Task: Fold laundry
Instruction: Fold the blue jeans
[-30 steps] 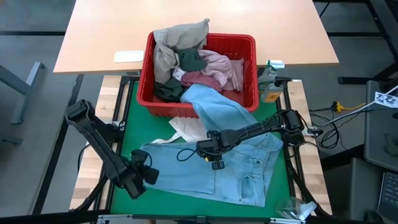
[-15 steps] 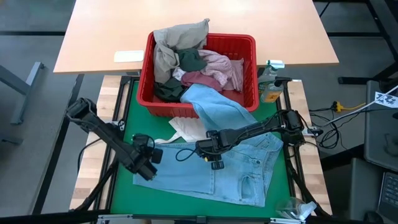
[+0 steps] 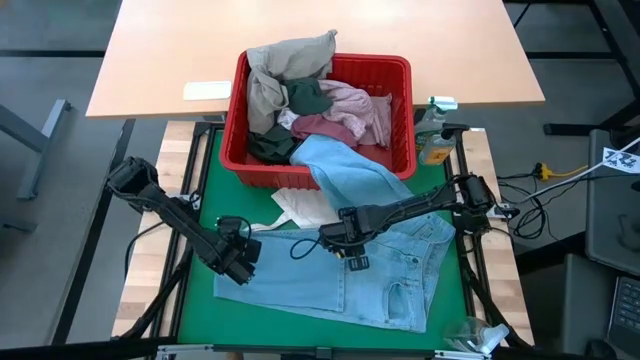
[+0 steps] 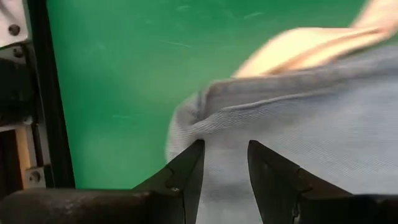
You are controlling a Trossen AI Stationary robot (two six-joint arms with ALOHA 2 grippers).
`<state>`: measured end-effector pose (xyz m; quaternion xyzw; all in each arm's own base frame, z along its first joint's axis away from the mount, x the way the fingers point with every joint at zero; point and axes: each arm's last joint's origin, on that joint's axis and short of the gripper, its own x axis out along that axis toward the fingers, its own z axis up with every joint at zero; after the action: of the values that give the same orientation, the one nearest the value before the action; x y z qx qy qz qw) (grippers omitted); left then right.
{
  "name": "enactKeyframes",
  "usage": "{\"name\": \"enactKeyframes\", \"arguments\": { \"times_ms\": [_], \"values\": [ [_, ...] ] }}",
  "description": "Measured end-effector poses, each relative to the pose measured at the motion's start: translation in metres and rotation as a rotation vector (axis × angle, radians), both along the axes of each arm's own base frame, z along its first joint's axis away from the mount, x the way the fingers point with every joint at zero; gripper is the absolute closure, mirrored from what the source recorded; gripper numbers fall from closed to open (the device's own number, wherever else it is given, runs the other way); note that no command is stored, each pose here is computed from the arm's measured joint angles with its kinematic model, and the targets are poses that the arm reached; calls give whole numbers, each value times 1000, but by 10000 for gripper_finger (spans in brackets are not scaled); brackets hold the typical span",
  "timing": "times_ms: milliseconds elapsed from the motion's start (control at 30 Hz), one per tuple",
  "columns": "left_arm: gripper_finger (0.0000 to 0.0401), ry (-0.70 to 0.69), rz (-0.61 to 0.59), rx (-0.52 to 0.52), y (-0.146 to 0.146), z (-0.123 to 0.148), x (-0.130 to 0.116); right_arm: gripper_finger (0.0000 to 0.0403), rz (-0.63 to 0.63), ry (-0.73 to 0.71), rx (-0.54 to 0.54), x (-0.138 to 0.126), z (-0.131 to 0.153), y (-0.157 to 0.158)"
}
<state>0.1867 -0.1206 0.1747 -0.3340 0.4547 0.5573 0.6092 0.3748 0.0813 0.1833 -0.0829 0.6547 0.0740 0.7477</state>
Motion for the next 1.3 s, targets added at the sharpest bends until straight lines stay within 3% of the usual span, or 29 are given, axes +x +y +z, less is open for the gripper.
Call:
{"name": "enactKeyframes", "arguments": {
  "times_ms": [167, 400, 633, 867, 1033, 1300],
  "values": [
    [281, 41, 46, 47, 11, -21, -15, 258, 0, -41, 9, -8, 23, -1],
    [281, -10, 49, -10, 10, -34, -15, 258, -4, -116, 26, -21, 57, -4],
    [281, -119, -60, -66, 3, 7, -6, 258, -25, -179, 65, -43, 93, -8],
    [281, -232, -213, -181, -10, 45, -14, 258, -19, -283, 116, -70, 133, -14],
    [281, -258, -265, -212, -21, 51, -19, 258, -59, -327, 131, -96, 146, -20],
    [281, -238, -278, -187, -21, 50, -23, 258, -112, -327, 149, -128, 137, -27]
  ]
}}
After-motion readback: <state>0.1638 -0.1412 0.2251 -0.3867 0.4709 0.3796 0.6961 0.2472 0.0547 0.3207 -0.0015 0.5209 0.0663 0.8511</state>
